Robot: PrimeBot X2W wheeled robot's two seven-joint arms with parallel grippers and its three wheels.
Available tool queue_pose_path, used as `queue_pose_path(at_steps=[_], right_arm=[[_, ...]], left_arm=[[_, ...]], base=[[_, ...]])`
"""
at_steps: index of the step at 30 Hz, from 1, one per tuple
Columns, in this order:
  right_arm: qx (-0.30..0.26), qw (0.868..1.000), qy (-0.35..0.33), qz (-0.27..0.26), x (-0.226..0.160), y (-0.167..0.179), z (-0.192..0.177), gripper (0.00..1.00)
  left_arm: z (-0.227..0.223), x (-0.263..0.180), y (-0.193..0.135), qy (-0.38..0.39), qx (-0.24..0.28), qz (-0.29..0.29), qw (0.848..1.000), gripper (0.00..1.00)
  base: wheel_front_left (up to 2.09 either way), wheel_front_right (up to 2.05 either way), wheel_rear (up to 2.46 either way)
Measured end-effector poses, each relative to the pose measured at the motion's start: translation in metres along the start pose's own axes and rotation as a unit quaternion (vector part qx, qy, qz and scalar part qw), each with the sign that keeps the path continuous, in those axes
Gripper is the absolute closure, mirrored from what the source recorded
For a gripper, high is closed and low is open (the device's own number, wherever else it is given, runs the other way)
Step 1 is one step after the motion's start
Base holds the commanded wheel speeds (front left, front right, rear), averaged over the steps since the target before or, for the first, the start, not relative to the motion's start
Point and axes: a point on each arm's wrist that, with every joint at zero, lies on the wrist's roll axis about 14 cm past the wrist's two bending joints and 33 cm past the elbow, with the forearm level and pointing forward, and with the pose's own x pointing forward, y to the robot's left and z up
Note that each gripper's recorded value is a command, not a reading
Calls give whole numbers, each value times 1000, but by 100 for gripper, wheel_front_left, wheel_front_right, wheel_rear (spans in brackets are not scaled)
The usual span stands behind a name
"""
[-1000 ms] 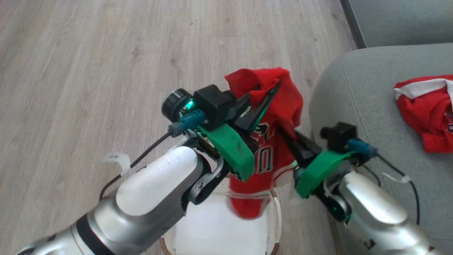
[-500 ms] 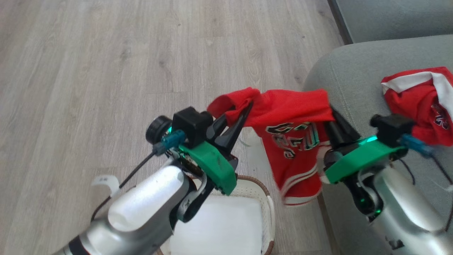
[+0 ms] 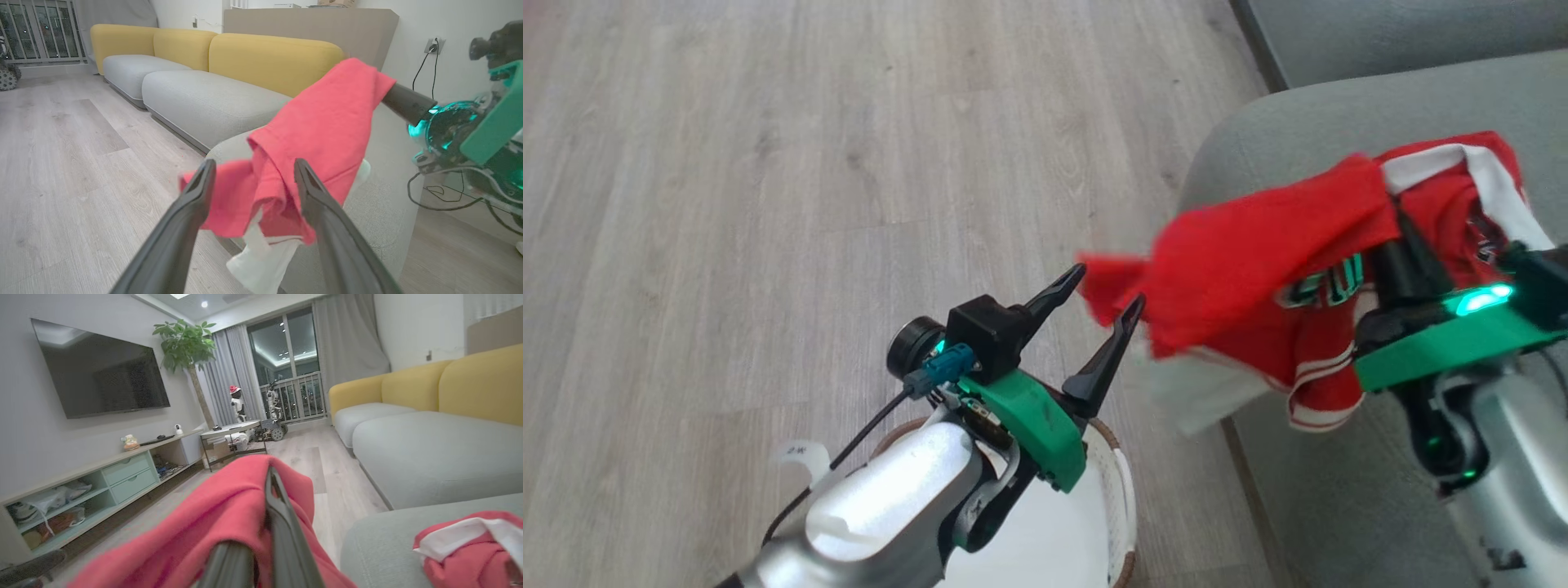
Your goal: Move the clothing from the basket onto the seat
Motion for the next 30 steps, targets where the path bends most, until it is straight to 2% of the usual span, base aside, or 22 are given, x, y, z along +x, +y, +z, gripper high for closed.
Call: queue_pose_path(at_steps=[17,30], right_arm=[[-114,988,-73,-75,-52,-65,87,100],[-155,972,-66,-165,-115,-107,107,100]], left_arm=[[-22,33,-41,17,-5,-76,997,0],[-36,59,-83,28,-15,-144,989,0]], base=[[0,0,0],[0,0,0]])
